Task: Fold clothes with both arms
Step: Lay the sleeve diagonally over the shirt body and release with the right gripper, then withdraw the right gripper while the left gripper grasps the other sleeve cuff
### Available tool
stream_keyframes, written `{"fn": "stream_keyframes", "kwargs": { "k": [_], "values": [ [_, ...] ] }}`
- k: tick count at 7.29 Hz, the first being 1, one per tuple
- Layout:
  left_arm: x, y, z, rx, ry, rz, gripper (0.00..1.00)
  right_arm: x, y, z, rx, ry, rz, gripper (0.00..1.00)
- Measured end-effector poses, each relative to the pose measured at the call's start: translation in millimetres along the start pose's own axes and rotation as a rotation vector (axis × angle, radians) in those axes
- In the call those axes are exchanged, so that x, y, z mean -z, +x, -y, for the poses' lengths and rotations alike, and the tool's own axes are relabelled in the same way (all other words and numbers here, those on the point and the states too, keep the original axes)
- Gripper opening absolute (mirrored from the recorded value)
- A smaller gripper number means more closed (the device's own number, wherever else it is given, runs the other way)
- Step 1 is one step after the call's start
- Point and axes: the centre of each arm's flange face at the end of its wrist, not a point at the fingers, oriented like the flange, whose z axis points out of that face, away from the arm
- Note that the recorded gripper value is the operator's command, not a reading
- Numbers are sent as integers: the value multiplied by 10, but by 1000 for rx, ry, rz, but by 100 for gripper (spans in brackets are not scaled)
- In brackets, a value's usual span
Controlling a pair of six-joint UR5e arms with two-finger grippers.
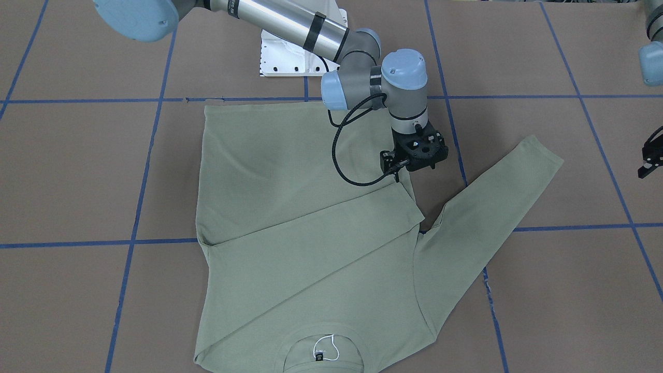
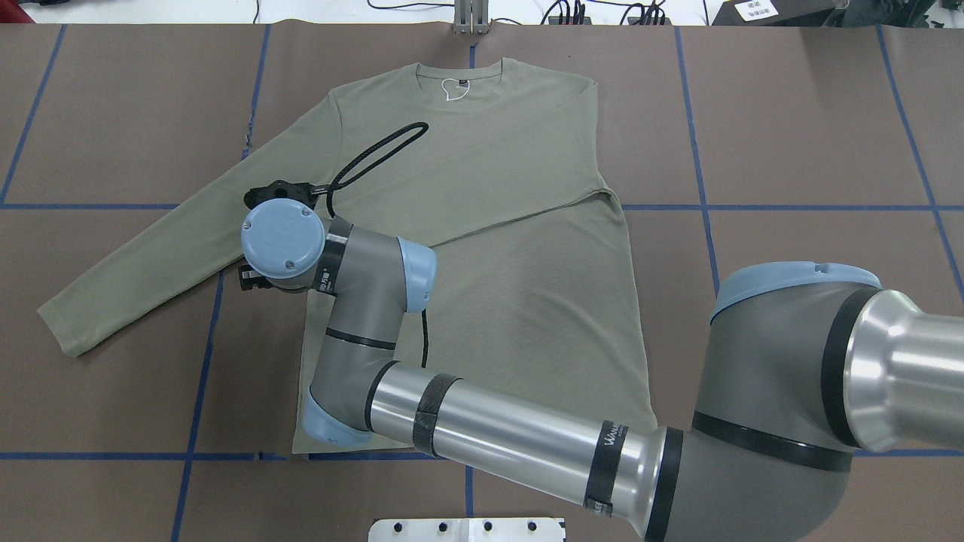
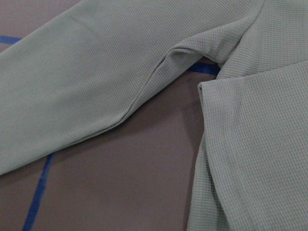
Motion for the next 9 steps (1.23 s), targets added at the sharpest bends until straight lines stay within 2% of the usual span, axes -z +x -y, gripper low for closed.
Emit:
{"fn": "stream_keyframes", "kwargs": {
  "k": [2,4,5,7,9],
  "values": [
    [-128,-37,-167,102,19,49,100,398,-8,177,-24,-43,-28,100],
    [-546,126,-726,251,84,34,100,988,424,339,-80,-139,-86,100],
    [-770,317,-989,326,105,12,100,1250,848,401,-117,-162,-123,100],
    [-1213,822,-1368,526,117,-24,97,1719,1977,483,-177,-170,-181,100],
    [-1626,1399,-1605,700,101,-34,94,2198,3032,491,-163,-191,-194,100]
  ]
}}
